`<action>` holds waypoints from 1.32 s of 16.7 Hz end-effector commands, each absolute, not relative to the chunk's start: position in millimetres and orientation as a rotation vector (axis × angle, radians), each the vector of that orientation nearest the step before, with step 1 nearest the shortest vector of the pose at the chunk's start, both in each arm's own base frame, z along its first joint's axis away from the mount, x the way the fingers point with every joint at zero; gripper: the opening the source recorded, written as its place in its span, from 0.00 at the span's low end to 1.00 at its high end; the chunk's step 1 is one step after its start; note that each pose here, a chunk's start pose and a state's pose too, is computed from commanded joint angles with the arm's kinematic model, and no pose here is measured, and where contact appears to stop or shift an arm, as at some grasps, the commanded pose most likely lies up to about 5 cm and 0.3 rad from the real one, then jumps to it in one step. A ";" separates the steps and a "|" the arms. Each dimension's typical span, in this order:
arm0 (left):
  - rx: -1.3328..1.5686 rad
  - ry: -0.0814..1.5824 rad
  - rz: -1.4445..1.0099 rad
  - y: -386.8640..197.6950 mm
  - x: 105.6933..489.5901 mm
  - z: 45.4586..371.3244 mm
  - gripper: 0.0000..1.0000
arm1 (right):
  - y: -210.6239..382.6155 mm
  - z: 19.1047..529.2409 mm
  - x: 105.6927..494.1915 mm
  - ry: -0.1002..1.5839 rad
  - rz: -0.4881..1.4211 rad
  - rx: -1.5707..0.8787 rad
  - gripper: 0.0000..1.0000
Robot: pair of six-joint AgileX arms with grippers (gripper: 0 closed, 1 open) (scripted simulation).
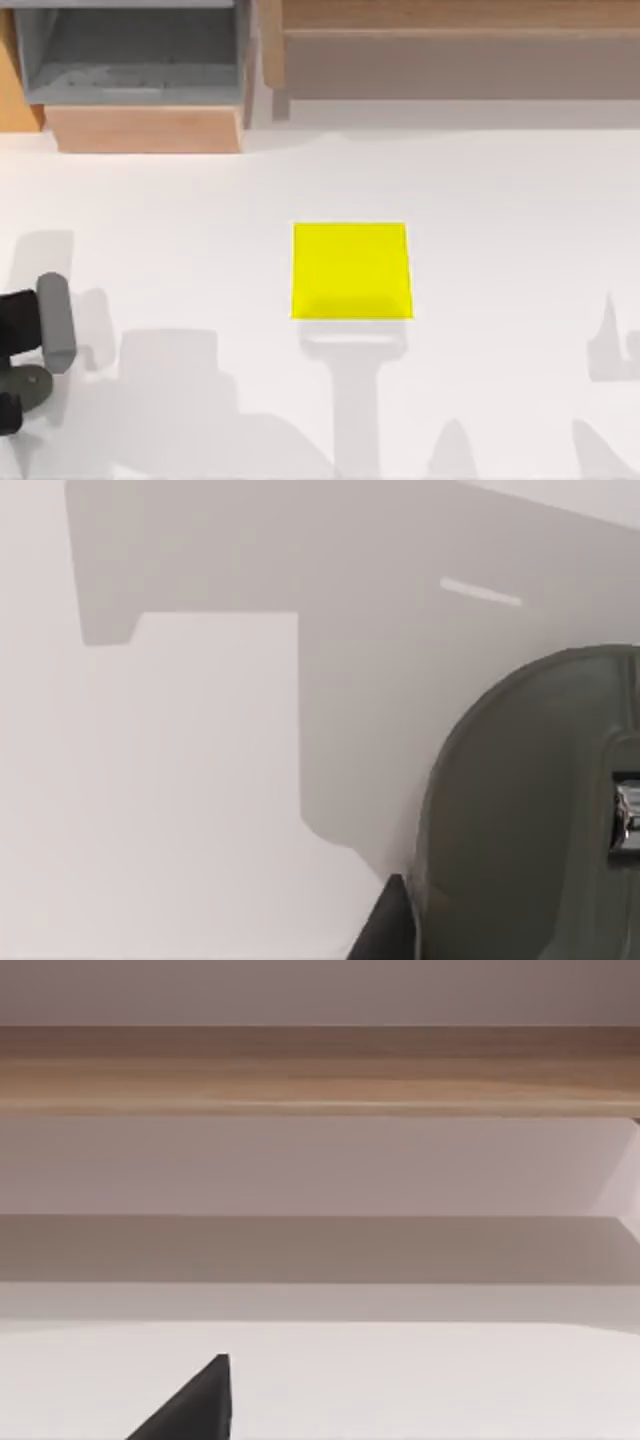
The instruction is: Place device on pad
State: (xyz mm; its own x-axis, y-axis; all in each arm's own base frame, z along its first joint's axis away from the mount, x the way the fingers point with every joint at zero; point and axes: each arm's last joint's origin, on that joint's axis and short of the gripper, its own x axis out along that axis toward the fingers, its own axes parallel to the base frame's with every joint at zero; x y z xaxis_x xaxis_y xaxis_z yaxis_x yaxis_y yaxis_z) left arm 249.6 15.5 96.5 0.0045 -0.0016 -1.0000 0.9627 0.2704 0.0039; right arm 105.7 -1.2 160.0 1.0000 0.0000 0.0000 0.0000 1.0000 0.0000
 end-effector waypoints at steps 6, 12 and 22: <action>0.989 1.317 -0.987 15.0 253.6 132.1 0.00 | -1.2 160.0 105.7 0.000 0.000 0.000 1.00; 0.973 1.346 -1.008 14.9 249.8 195.7 0.00 | -1.2 160.0 105.7 0.000 0.000 0.000 1.00; 0.950 1.351 -0.972 9.7 260.6 215.2 0.00 | -1.2 160.0 105.7 0.000 0.000 0.000 1.00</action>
State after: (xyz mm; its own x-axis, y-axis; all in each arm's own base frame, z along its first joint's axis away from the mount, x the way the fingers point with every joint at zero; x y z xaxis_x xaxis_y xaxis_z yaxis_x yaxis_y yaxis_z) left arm 260.6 9.7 215.2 -0.0100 -0.0093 -0.9999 0.9451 0.3267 -0.0125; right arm 105.7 -1.2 160.0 1.0000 0.0000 0.0000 0.0000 1.0000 0.0000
